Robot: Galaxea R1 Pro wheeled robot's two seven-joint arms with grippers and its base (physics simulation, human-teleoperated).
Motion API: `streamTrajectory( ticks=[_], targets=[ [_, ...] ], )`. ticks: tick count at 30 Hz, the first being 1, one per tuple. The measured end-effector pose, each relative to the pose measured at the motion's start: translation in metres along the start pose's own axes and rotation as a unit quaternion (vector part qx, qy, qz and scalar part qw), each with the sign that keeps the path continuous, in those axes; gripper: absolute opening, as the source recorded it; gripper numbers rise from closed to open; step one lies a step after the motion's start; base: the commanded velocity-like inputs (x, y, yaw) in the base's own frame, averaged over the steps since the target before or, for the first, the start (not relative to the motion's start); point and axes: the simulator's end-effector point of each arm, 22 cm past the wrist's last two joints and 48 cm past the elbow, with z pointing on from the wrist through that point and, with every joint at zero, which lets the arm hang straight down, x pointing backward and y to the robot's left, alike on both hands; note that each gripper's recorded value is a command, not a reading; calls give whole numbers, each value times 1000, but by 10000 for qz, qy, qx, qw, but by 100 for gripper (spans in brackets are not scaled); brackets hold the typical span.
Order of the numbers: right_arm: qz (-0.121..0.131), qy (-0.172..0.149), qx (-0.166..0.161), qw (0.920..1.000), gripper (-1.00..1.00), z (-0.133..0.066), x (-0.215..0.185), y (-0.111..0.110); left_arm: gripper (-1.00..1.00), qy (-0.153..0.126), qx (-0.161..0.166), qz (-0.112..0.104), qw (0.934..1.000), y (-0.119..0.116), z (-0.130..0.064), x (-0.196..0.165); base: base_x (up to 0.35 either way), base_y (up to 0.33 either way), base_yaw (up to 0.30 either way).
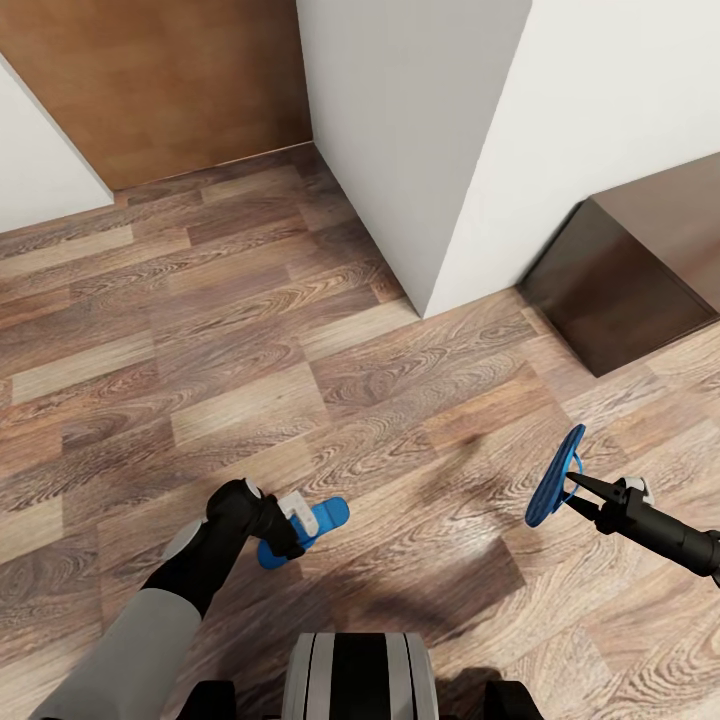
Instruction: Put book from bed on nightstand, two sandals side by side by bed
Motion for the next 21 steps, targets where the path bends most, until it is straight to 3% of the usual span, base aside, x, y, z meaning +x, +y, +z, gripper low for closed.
streamTrajectory(
  ticks=[13,21],
  targets=[
    [-3,0,-3,10000,-100,0,0,0,100,11,-5,7,10000,0,0,0,0,0,0],
    [125,33,100,9999,-100,1,4,-18,100,112,119,-29,9999,-5,16,9,0,0,0]
  ],
)
